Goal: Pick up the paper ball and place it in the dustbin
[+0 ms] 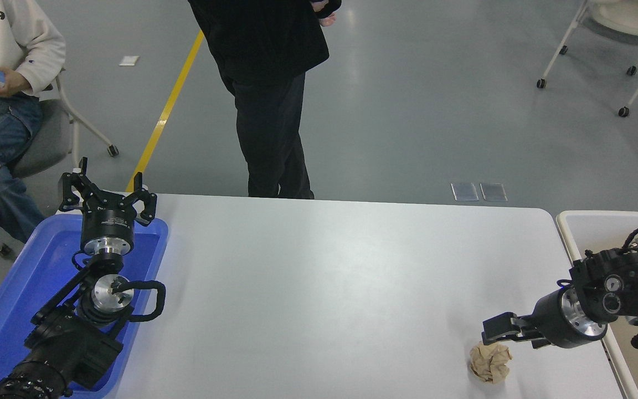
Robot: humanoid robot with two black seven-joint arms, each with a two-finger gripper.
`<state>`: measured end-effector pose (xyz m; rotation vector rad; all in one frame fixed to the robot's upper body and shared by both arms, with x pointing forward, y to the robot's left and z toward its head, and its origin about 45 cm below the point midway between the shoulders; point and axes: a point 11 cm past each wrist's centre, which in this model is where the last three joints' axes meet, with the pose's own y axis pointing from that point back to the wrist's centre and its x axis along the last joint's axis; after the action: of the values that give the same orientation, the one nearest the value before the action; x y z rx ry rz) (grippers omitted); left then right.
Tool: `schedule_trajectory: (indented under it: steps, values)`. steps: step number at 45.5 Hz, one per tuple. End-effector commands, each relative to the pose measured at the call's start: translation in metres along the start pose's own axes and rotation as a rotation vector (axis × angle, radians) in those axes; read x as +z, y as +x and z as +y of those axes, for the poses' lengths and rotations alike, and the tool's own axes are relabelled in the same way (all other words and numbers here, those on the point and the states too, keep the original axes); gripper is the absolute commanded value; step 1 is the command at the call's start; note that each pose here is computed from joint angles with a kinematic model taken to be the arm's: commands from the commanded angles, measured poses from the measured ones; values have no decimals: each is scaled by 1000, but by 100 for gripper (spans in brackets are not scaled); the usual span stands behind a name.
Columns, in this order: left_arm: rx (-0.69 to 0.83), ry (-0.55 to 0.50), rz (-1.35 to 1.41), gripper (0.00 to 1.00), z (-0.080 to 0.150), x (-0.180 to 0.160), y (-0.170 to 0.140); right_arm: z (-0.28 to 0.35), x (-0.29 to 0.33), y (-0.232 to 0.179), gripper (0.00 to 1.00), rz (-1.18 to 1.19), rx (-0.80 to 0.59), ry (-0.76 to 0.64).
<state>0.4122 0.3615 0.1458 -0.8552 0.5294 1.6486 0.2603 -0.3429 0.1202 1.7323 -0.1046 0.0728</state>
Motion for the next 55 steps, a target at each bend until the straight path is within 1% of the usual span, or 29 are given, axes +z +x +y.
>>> schedule_trajectory:
  steps: [1,23,38,42,44,46,47,49,51,54,55]
  values:
    - [0,0,0,99,0,0,0,-22,3,-12,100,13,-1,-4]
    - [0,0,0,99,0,0,0,-39,1,-19,100,14,-13,0]
    - [0,0,0,99,0,0,0,-43,-1,-16,100,7,3,6]
    - [0,0,0,99,0,0,0,-43,-2,-14,96,7,11,6]
    - [1,0,-1,99,0,0,0,-42,-1,-11,90,7,26,6]
    - [0,0,0,99,0,0,0,-42,-2,-10,86,8,43,7]
    - [0,0,0,99,0,0,0,-42,-1,-9,81,8,50,6]
    - [0,0,0,99,0,0,0,-42,-2,-8,68,9,56,11]
    - [0,0,0,99,0,0,0,-42,-3,-7,56,11,57,21]
    - [0,0,0,99,0,0,0,-42,-2,-9,30,16,55,26]
    - [0,0,0,99,0,0,0,-42,-2,-8,26,24,55,26]
